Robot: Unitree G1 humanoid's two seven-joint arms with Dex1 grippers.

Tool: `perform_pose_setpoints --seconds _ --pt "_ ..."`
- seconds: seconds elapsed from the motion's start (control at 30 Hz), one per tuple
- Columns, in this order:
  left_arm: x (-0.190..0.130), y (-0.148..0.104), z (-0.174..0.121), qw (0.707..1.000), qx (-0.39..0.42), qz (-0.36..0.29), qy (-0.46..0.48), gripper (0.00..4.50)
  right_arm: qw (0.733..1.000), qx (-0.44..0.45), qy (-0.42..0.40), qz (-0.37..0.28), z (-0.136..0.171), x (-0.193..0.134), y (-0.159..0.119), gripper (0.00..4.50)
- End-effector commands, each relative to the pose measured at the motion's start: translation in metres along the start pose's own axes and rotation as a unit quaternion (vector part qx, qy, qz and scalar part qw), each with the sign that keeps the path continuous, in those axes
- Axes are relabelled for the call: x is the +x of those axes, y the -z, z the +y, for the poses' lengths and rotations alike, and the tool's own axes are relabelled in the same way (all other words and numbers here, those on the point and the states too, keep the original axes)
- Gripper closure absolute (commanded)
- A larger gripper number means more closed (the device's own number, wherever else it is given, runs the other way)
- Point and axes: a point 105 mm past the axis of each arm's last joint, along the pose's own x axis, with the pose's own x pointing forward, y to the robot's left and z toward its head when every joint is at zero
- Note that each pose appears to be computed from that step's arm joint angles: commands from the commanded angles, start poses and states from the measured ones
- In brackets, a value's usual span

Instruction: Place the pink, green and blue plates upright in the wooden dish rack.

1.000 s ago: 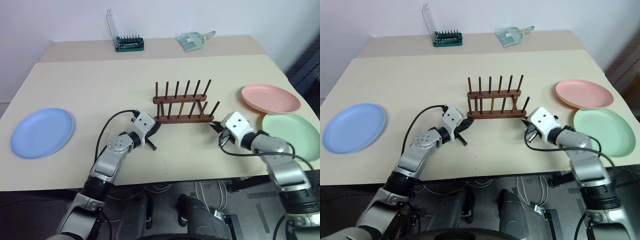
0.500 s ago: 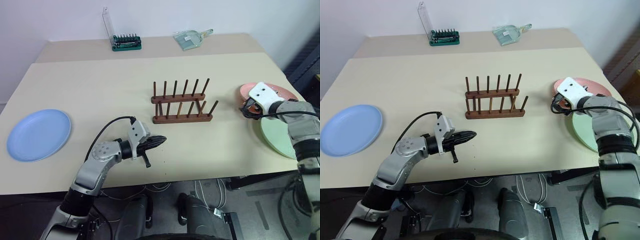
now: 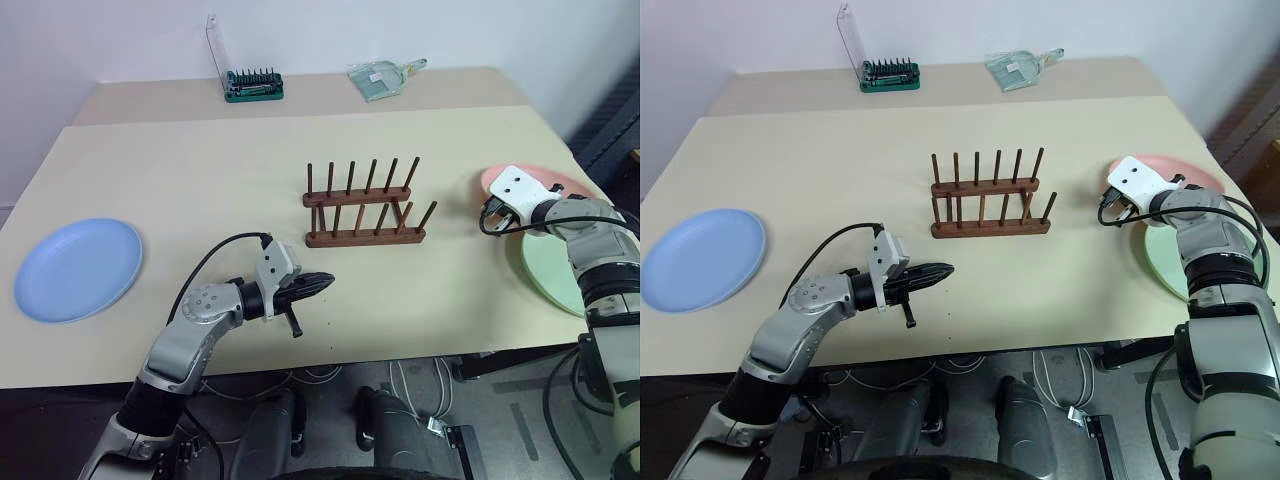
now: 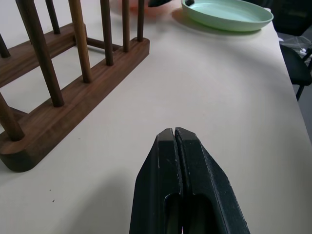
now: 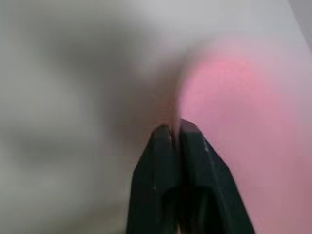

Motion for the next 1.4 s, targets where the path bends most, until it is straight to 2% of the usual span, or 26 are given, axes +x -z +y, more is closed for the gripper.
perform_pose_setpoints --seconds 0.03,0.13,0.2,0.3,0.33,0.4,0.43,0.47,0.5,0.57,0.67,0.77,0.97,1.17,1.4 --pt "0.000 -0.014 0.000 1.000 0.013 -0.023 0.003 4.50 0.999 -0.030 0.037 -0.025 -0.017 -0.011 -0.013 4.46" --pt "0.000 -0.015 0.001 1.000 0.017 -0.024 0.001 4.50 0.993 -0.064 0.064 -0.079 -0.028 -0.024 -0.036 4.46" --pt "-0.002 -0.015 0.004 0.999 0.021 -0.027 -0.007 4.50 0.983 -0.075 0.082 -0.150 -0.036 -0.042 -0.064 4.46" --pt "-0.005 -0.015 0.008 0.999 0.020 -0.029 -0.018 4.50 0.953 -0.026 0.095 -0.287 -0.046 -0.079 -0.112 4.46" --pt "-0.006 -0.014 0.008 0.999 0.019 -0.029 -0.018 4.50 0.939 0.015 0.085 -0.333 -0.048 -0.092 -0.126 4.46" --pt "-0.007 -0.013 0.008 0.999 0.018 -0.027 -0.018 4.50 0.890 0.135 0.051 -0.433 -0.053 -0.122 -0.156 4.46" --pt "-0.006 -0.012 0.008 0.999 0.018 -0.027 -0.018 4.50 0.833 0.231 -0.008 -0.502 -0.051 -0.143 -0.172 4.46" --pt "-0.005 -0.011 0.007 0.999 0.018 -0.027 -0.017 4.50 0.778 0.311 -0.073 -0.541 -0.045 -0.156 -0.181 4.46" --pt "-0.004 -0.012 0.007 0.999 0.017 -0.028 -0.017 4.50 0.740 0.362 -0.131 -0.551 -0.033 -0.161 -0.186 4.46" --pt "-0.004 -0.012 0.007 0.999 0.017 -0.029 -0.018 4.50 0.704 0.419 -0.194 -0.540 -0.016 -0.164 -0.188 4.46" --pt "-0.004 -0.010 0.006 0.999 0.016 -0.027 -0.017 4.50 0.678 0.462 -0.250 -0.514 0.010 -0.162 -0.195 4.46" --pt "-0.005 -0.010 0.005 0.999 0.014 -0.027 -0.017 4.50 0.653 0.492 -0.276 -0.506 0.021 -0.165 -0.201 4.46" --pt "-0.005 -0.009 0.004 0.999 0.011 -0.027 -0.019 4.50 0.642 0.530 -0.274 -0.481 0.028 -0.158 -0.200 4.46" --pt "-0.005 -0.009 0.004 0.999 0.009 -0.028 -0.021 4.50 0.606 0.589 -0.254 -0.470 0.013 -0.146 -0.189 4.46" --pt "-0.006 -0.010 0.003 0.999 0.008 -0.029 -0.019 4.50 0.587 0.634 -0.235 -0.446 0.010 -0.130 -0.177 4.46"
